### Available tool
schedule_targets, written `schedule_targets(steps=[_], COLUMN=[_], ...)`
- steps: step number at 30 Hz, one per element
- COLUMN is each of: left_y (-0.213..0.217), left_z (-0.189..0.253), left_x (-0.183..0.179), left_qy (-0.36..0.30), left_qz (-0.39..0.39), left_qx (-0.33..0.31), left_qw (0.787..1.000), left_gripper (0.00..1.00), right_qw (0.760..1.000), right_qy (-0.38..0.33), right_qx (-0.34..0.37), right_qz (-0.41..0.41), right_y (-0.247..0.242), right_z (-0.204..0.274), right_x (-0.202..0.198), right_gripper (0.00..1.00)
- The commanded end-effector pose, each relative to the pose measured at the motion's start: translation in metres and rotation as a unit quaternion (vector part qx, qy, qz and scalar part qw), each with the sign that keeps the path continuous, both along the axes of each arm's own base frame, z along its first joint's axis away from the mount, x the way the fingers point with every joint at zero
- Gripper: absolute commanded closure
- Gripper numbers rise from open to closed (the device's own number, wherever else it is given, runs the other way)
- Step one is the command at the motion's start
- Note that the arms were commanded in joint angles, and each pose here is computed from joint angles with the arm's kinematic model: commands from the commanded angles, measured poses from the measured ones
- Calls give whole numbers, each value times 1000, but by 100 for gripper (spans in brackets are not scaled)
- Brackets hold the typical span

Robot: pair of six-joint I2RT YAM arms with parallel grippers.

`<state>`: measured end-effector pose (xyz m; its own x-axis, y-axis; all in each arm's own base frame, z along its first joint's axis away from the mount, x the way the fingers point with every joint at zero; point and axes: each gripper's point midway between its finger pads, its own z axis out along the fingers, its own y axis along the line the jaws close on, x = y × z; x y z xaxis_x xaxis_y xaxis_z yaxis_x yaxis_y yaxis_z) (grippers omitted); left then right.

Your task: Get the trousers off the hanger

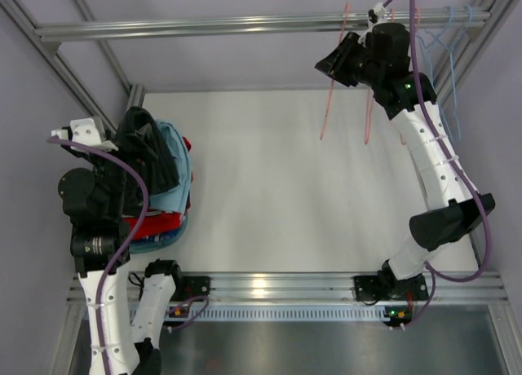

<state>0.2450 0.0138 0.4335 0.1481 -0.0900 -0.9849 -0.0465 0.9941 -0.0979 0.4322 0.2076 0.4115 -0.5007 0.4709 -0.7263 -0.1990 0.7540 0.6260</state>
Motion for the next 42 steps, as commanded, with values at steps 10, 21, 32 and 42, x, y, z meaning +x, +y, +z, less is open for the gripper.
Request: schedule_targets(steps=[10, 21, 32, 42], left_y=[-7, -46, -83, -153], left_z=[19, -28, -64, -78], left_x=[-6, 3, 41, 59], left_qy=[-19, 110, 210, 237], left_qz=[-18, -139, -272, -362], left_qx=[13, 16, -19, 46], left_qw=[1000, 984, 939, 900], left_gripper=[2, 2, 2, 2], right_qw=[1000, 995, 972, 950], right_qy=[-26, -101, -220, -256], right_qx=[4, 6, -66, -148], right_qz=[-6, 27, 48, 100], right_y=[-14, -27, -63, -79], right_z=[18, 29, 21, -19], right_x=[-21, -82, -174, -227], right_gripper=[47, 1, 0, 1])
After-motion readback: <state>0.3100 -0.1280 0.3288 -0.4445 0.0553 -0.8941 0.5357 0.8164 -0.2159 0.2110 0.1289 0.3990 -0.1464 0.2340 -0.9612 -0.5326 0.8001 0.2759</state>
